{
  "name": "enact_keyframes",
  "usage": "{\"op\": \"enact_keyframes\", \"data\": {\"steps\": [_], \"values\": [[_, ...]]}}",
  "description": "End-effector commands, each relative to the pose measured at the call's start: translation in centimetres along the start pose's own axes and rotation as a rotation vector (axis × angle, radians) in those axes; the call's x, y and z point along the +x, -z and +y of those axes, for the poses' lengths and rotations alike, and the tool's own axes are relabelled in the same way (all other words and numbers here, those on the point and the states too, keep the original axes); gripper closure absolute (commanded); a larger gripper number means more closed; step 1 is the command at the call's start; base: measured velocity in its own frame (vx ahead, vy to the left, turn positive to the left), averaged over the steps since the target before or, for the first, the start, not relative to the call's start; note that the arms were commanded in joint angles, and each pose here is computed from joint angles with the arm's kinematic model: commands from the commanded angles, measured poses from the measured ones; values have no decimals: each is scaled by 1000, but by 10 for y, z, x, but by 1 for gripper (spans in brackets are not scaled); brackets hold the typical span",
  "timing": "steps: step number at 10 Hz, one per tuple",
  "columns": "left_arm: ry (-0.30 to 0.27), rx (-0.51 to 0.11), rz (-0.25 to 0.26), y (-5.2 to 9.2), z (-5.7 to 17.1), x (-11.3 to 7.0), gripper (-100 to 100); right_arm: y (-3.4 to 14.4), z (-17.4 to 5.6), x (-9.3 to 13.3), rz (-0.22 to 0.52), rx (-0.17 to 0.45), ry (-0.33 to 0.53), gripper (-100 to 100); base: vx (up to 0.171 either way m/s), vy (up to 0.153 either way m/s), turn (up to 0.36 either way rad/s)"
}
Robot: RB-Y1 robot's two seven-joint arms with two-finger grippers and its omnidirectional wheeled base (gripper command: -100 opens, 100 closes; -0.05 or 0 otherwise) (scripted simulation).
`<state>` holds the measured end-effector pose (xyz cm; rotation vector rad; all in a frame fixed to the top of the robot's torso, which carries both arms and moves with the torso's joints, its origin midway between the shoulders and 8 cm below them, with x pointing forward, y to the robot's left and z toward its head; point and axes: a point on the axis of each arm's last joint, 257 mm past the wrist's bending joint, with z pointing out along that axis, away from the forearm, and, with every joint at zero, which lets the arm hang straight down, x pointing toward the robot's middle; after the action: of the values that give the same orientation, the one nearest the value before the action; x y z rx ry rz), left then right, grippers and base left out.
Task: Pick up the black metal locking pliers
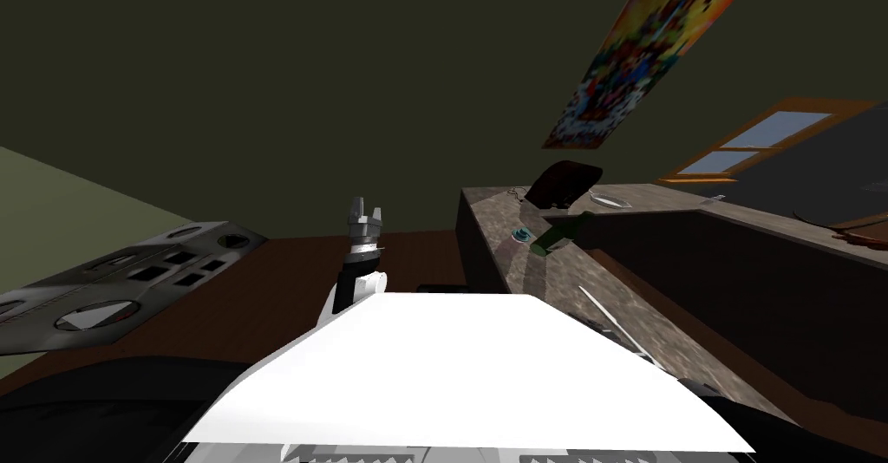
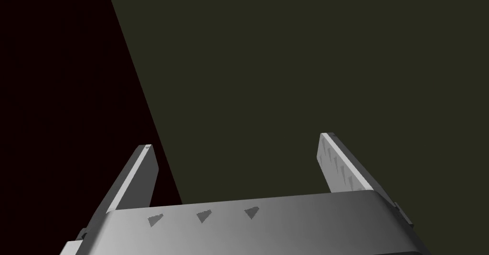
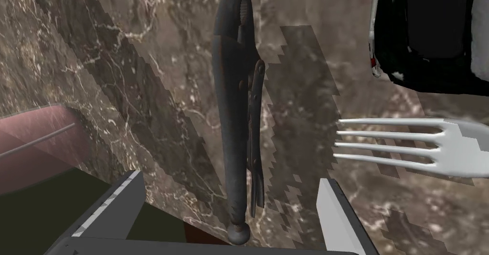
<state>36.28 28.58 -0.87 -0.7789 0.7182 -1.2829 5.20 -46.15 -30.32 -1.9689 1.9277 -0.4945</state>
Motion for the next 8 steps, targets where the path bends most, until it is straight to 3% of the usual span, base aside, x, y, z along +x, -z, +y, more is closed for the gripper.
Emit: {"op": "enact_keyframes", "data": {"steps": [1, 2, 6, 7, 8], "values": [[0, 0, 0, 0, 0, 0, 0, 0, 0, 0, 0, 0, 0, 0, 0, 0, 0], [0, 0, 0, 0, 0, 0, 0, -7, 5, 5, 7, 2, -12, -100, 1, 13, 79], [0, 0, 0, 0, 0, 0, 0, -14, 11, 10, 13, 2, -23, -100, 3, 21, 61], [0, 0, 0, 0, 0, 0, 0, -15, 11, 11, 14, 2, -24, 100, 0, 0, 0], [0, 0, 0, 0, 0, 0, 0, -15, 11, 11, 14, 2, -24, 100, 0, 0, 0]]}}
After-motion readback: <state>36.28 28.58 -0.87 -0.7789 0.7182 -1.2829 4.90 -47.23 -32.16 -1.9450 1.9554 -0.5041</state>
